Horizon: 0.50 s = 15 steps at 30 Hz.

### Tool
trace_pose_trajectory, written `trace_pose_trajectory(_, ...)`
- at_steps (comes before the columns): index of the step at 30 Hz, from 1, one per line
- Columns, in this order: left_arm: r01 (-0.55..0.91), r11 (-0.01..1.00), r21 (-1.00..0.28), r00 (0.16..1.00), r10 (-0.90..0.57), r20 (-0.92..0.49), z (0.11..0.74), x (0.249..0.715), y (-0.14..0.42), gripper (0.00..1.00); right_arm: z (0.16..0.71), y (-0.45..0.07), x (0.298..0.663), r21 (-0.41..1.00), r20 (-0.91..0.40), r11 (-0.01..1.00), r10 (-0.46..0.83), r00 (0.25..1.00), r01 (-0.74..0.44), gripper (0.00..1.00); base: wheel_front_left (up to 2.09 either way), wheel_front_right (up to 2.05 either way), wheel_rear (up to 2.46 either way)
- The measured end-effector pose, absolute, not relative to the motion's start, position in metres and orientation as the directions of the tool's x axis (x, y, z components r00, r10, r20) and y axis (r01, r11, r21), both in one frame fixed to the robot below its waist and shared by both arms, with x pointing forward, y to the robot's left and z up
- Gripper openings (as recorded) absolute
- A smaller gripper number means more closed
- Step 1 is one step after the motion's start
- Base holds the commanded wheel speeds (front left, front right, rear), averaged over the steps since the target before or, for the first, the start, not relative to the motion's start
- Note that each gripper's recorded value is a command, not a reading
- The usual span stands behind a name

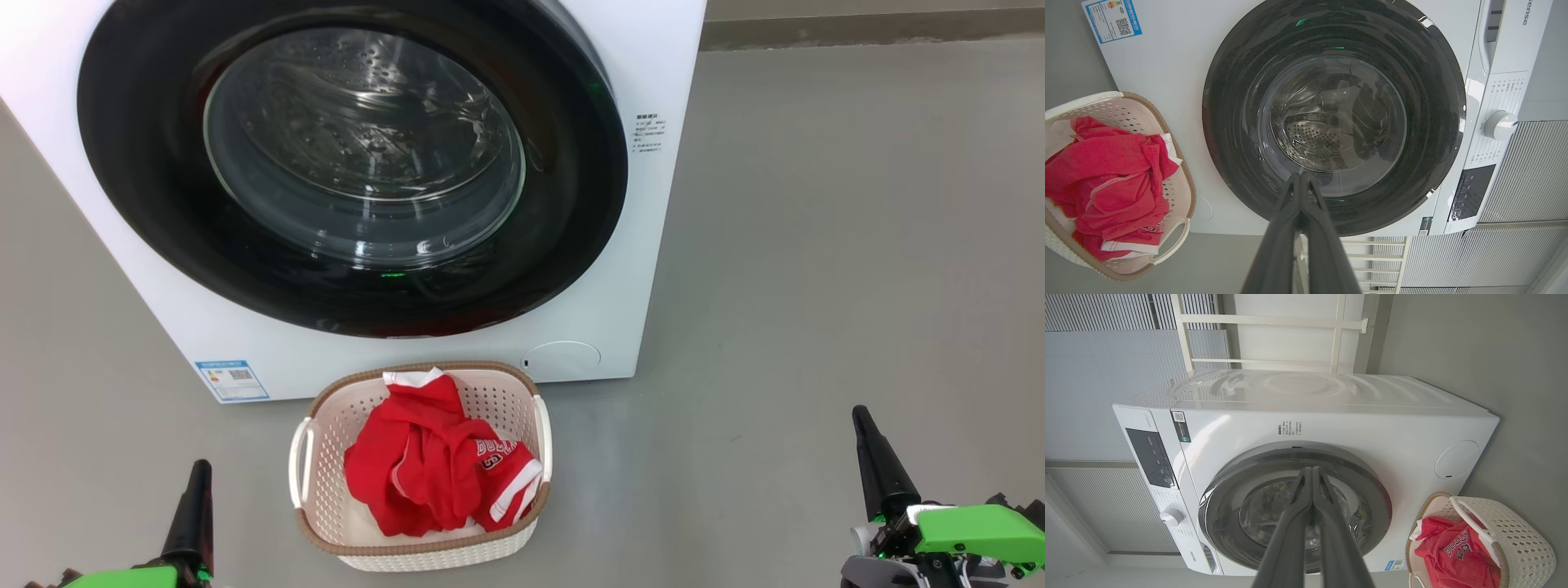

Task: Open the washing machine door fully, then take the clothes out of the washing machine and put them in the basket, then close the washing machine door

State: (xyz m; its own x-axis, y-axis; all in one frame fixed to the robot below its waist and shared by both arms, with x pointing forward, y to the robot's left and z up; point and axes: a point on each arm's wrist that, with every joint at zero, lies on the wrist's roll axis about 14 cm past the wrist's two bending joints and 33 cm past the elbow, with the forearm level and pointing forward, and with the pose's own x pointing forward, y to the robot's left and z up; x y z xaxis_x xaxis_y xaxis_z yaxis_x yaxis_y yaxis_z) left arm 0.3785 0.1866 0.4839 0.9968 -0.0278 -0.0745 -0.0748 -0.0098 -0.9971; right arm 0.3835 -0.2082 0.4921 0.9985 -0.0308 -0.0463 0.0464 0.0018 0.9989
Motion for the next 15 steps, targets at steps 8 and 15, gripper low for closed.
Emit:
trace_pose_trajectory(8, -0.075, -0.010, -0.997, 0.997, -0.027, -0.075, 0.4839, 0.3785, 0.1867, 0.00, 0.4921, -0.2082, 0.3835, 0.999, -0.046, 0.002, -0.031, 0.998, 0.046, 0.00, 0.00, 0.00, 0.00)
trace_pose_trajectory(15, -0.075, -0.011, -0.997, 0.997, -0.028, -0.075, 0.4839, 0.3785, 0.1865, 0.00, 0.4922, -0.2082, 0.3835, 0.999, -0.046, 0.002, -0.031, 0.998, 0.046, 0.00, 0.00, 0.00, 0.00)
